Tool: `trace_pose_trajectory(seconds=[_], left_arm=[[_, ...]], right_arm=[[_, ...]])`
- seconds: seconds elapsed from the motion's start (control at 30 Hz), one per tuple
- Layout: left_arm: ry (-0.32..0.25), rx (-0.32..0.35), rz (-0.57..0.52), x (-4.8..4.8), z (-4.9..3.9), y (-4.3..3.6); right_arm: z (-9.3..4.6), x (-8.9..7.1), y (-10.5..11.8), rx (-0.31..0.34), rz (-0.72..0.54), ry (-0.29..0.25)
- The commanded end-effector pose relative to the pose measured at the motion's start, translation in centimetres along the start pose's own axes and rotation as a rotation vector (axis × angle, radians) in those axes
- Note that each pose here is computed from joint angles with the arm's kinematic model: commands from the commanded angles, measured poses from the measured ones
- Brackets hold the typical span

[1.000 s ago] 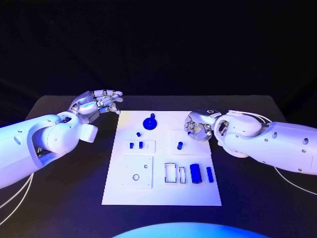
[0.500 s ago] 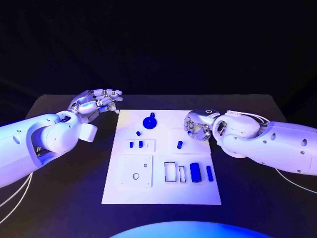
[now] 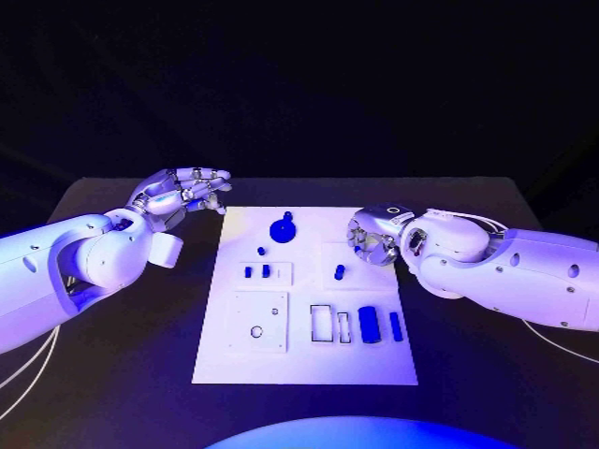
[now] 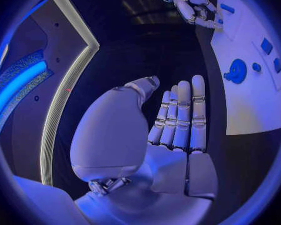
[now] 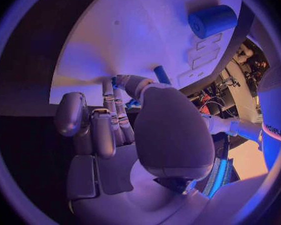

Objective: Assemble the parts on the task board

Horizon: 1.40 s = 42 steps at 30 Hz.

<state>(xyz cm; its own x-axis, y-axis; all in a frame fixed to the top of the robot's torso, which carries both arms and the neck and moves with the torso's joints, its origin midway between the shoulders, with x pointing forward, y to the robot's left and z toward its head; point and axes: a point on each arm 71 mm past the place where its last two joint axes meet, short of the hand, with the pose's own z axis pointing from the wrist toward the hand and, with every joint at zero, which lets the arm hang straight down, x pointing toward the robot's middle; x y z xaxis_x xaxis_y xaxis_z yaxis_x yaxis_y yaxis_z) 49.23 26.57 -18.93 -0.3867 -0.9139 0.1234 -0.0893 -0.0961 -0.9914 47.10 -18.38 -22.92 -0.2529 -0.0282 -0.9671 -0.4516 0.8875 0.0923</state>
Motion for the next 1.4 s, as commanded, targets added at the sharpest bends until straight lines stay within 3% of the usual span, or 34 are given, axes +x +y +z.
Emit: trace_pose_trajectory(seconds=[0.03,0.6,0.93,1.4], left_arm=[[0.021,0.004,0.005,0.22,0.01,-0.09],[0.023,0.000,0.017,0.20,-0.03,-0.05],[0.025,-0.003,0.022,0.24,-0.02,-0.02],[0.028,-0.005,0.032,0.25,-0.04,0.01]], right_arm=[[-0.24,2.08,0.46,-0.014,-0.013,0.109],[-0.29,2.90,0.81,-0.012,-0.008,0.118],[-0.29,2.76,0.64,0.003,0.004,0.080],[-0.28,2.80,0.04,0.032,-0.014,0.070]])
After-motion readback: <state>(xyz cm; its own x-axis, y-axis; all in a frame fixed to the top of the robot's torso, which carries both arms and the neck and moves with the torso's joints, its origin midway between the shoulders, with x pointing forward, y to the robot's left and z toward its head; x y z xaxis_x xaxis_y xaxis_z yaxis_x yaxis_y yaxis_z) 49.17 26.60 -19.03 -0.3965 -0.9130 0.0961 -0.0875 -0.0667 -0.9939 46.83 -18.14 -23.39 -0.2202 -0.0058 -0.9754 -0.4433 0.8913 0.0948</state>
